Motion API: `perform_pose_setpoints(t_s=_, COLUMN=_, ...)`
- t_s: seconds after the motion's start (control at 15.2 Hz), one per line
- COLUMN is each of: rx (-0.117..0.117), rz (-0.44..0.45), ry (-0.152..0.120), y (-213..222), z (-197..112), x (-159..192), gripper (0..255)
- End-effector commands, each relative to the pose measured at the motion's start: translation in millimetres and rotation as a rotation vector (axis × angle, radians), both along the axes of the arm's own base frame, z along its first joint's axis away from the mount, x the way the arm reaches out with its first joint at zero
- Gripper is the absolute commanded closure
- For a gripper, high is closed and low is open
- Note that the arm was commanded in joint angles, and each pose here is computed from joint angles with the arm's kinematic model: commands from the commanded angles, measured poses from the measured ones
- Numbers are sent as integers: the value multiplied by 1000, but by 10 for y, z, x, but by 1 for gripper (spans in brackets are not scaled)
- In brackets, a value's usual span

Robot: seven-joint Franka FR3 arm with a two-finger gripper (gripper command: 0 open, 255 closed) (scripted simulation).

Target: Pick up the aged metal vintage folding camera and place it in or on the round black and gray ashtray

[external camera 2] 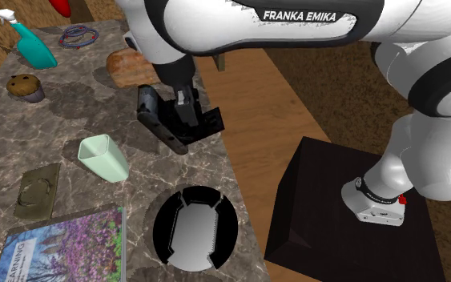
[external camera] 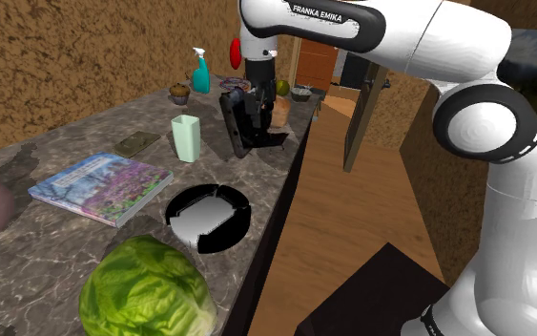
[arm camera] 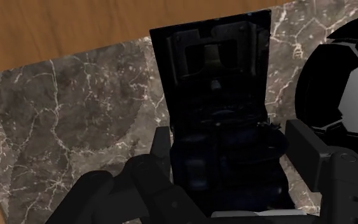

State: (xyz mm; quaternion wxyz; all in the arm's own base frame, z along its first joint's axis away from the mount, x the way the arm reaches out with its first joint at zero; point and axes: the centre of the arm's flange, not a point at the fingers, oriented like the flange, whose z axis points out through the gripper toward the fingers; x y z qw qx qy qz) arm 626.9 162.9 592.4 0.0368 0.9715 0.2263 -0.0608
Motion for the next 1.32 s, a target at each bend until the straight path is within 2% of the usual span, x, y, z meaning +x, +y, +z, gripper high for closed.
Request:
perform_pose_setpoints(t_s=0.0, rx=0, rz=0, ry=-1, y=9, z=123, x=-10, gripper=255)
perform_pose_setpoints(t_s=0.07, rx=0, rz=0, ry=-1, y=9, z=151, x=-10, gripper=255)
perform_pose_setpoints(t_s=1.12, rx=0, rz=0, ry=-1, y=1886, z=211, x=-976, gripper=255)
perform_pose_setpoints(t_s=1.25, rx=0, rz=0, ry=-1, y=1944, z=160, x=-1005, gripper=255)
